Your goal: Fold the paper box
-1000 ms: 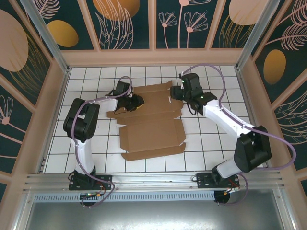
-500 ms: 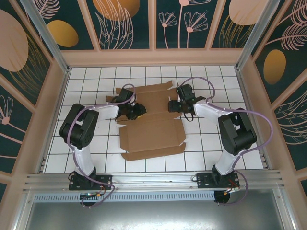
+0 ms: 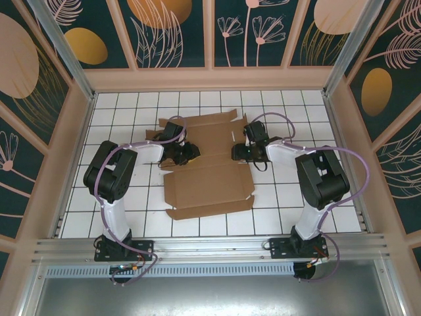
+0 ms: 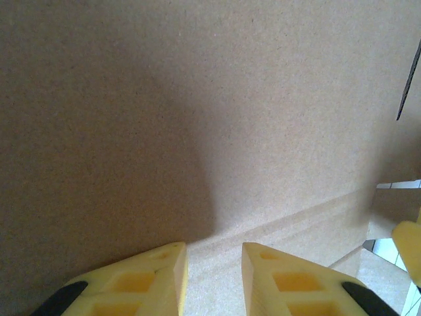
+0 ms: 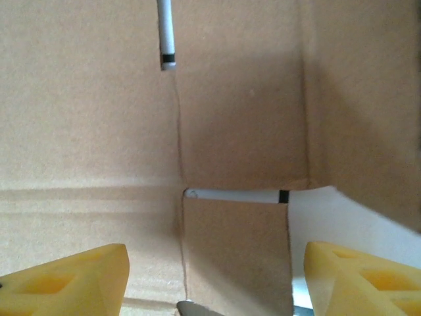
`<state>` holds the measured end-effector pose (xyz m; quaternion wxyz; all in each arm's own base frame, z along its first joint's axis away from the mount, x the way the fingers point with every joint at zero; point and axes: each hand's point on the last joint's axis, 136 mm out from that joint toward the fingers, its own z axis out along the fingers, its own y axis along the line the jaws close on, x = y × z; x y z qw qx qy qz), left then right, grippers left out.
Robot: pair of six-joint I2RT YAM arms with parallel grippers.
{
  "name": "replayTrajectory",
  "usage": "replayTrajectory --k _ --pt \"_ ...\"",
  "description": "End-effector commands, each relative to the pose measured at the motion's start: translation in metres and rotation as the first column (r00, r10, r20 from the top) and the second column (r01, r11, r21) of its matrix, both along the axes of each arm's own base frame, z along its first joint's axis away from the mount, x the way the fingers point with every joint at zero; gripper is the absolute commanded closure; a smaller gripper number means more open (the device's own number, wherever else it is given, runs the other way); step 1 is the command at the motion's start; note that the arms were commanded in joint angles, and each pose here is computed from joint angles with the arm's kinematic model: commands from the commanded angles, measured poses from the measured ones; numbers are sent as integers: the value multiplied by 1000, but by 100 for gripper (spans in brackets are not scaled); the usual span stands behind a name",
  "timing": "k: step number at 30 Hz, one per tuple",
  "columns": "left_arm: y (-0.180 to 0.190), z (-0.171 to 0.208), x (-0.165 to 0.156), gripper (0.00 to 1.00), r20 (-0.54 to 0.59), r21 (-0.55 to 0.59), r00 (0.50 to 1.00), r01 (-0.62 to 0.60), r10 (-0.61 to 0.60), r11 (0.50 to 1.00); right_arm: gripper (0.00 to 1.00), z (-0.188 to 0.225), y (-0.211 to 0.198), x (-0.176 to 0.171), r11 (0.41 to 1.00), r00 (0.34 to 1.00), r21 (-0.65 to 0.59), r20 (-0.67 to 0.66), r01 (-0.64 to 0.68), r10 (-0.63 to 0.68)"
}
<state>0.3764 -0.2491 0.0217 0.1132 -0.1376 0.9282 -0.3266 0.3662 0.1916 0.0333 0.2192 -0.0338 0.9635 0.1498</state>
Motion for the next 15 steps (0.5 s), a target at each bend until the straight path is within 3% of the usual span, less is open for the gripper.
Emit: replayTrajectory --k 1,5,9,15 --pt "7 -24 -5 71 -40 53 999 0 2 999 29 -2 17 -7 997 999 79 -20 -23 24" --pt "8 -24 -4 72 -35 56 999 2 0 998 31 14 31 -10 991 998 124 17 -60 58" --pt "7 -23 -4 73 -31 54 1000 2 0 999 36 21 42 -11 991 995 90 41 -98 94" --pt "7 -21 -4 73 -23 54 1000 6 -5 999 37 4 46 -15 992 993 39 13 -120 120"
